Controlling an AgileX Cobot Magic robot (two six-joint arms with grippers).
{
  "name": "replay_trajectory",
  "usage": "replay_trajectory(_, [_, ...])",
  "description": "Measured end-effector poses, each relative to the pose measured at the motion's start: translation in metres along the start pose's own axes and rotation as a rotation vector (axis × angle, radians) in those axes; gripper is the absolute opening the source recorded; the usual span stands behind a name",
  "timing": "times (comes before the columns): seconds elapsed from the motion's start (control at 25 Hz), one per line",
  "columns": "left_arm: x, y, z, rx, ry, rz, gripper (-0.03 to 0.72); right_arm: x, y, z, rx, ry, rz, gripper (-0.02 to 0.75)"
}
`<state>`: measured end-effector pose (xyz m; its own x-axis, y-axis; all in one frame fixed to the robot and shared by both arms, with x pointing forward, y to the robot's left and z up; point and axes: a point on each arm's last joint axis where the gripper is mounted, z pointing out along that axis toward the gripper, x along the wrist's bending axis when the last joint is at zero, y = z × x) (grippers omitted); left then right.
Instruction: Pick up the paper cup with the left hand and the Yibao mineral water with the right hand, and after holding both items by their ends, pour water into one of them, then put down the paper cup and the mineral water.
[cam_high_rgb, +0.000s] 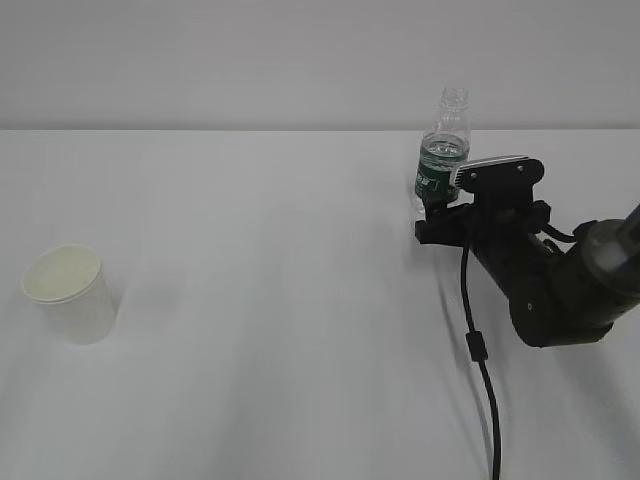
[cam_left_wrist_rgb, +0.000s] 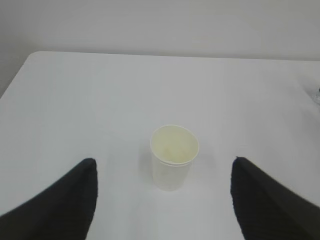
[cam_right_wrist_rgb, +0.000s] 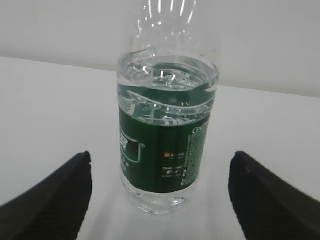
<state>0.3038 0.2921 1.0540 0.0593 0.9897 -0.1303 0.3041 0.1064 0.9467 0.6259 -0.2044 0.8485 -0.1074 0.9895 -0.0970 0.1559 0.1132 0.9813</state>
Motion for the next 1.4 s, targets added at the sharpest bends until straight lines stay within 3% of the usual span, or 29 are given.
replay_trajectory(0.32, [0.000, 0.000, 0.000, 0.000, 0.000, 0.000, 0.591, -0.011, -0.001, 0.002, 0.000, -0.007, 0.010, 0.645])
replay_trajectory(0.68, [0.000, -0.001, 0.000, 0.006, -0.001, 0.000, 0.591, -0.006, 0.005, 0.012, 0.014, 0.051, -0.008, 0.645])
replay_trajectory(1.4, [0.000, -0.002, 0.002, 0.026, 0.000, 0.000, 0.590, -0.009, -0.002, 0.028, 0.046, 0.072, -0.009, 0.631])
